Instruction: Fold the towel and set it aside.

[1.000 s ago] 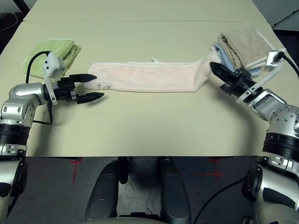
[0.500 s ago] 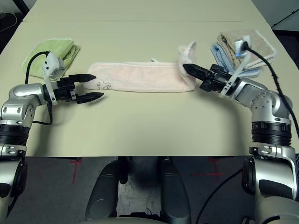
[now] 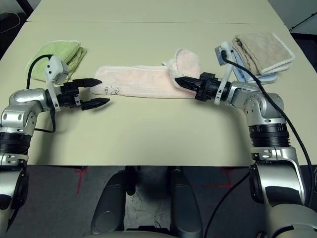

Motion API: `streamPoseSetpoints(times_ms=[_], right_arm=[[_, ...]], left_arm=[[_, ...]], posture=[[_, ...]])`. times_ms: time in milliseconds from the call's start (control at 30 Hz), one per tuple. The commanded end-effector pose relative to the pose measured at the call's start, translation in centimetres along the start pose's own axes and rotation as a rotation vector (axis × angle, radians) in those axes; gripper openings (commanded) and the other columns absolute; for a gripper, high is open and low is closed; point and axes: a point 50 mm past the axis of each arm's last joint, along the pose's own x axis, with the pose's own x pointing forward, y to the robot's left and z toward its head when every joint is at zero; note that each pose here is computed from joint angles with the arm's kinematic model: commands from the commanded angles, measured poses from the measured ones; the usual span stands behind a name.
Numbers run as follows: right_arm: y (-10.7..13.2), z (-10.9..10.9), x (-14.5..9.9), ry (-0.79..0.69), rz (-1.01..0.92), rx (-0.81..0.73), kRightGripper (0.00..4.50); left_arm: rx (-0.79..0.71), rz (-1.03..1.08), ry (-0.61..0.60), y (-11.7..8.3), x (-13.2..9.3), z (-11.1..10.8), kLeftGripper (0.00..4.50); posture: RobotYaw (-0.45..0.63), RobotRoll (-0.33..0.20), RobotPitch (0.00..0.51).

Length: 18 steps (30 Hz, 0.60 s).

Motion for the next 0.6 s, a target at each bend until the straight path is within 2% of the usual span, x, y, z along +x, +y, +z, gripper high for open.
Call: streamPoseSetpoints(times_ms=[33,67,100,167,300,467,600], right_arm=[[0.2,-1.0,0.6,0.058,-0.003,-0.010,0.04],[0.2,-1.1,0.8,0.067,-0.005,-0.010,0.04],[0.3,-1.2,1.0,0.072,-0.006,-0.010,0.54],[0.3,-1.2,1.3,0.076,-0.010,-0.007,1.05],[0.5,-0.8,1.4,0.075,0.013,-0.007,2.58],[0.8,1.1,0.0,-0.039,0.093,0.003,4.46],[0.3,2.3,-2.2,-0.124,0.099,0.017,4.49]], left_arm=[[0.007,0.000,0.016,0.0,0.0,-0.2,4.50],[0.006,-0.001,0.016,0.0,0.0,-0.2,4.50],[0.006,-0.002,0.016,0.0,0.1,-0.2,4.50],[0.006,-0.003,0.015,0.0,0.2,-0.1,4.50],[0.007,-0.004,0.014,0.0,0.2,-0.1,4.50],[0.007,-0.001,0.017,0.0,0.2,-0.1,4.50],[0.006,-0.002,0.017,0.0,0.2,-0.2,4.50]], posture=[[0.02,0.000,0.234],[0.02,0.000,0.235],[0.01,0.000,0.235],[0.01,0.000,0.234],[0.02,0.000,0.233],[0.01,0.000,0.233],[0.00,0.000,0.231]])
